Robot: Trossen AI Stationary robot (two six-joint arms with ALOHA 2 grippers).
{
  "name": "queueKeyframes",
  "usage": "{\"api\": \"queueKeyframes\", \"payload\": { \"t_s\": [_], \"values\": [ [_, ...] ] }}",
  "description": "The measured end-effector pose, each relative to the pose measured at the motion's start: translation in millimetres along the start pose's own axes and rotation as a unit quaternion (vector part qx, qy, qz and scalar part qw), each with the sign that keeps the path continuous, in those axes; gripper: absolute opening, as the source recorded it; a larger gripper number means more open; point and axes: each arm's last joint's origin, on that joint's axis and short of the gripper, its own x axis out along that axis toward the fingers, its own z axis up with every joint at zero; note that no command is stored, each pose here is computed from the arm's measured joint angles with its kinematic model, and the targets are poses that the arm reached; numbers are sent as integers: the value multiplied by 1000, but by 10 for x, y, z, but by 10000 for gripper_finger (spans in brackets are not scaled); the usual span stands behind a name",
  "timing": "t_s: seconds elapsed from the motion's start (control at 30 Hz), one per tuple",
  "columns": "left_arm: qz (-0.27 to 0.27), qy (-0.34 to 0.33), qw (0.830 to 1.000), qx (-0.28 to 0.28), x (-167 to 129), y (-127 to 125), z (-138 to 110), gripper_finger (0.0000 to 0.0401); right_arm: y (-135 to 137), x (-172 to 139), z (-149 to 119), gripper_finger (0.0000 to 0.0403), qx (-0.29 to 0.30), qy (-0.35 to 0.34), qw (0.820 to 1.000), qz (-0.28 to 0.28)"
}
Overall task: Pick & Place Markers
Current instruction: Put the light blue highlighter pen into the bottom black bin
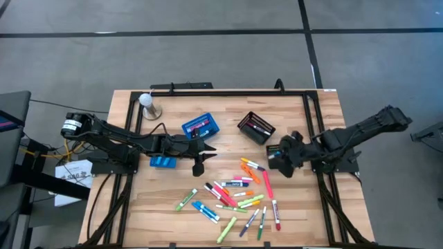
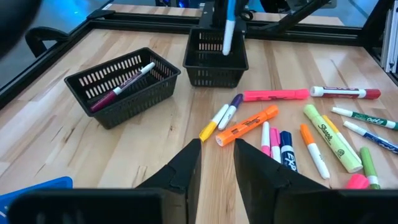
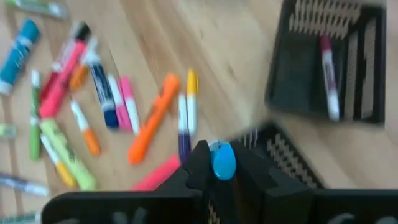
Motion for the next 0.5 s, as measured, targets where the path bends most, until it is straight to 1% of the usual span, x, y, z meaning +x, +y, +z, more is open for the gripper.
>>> {"api": "queueKeyframes", "payload": {
  "t_s": [0.13,0.2,0.27,0.33,0.43,0.5],
  "values": [
    [0,0,1000,0,0,0,0,92,24,3,-183,51,19,24,1000,-1],
    [0,0,1000,0,0,0,0,92,26,6,-251,56,28,22,999,-19],
    [0,0,1000,0,0,0,0,92,13,40,-331,56,33,15,999,-41],
    [0,0,1000,0,0,0,0,92,-14,105,-427,53,42,23,998,-52],
    [-1,0,1000,0,0,0,0,92,-47,213,-549,51,74,27,995,-57],
    [-1,0,1000,0,0,0,0,92,-68,272,-606,54,82,28,994,-59]
  ]
}}
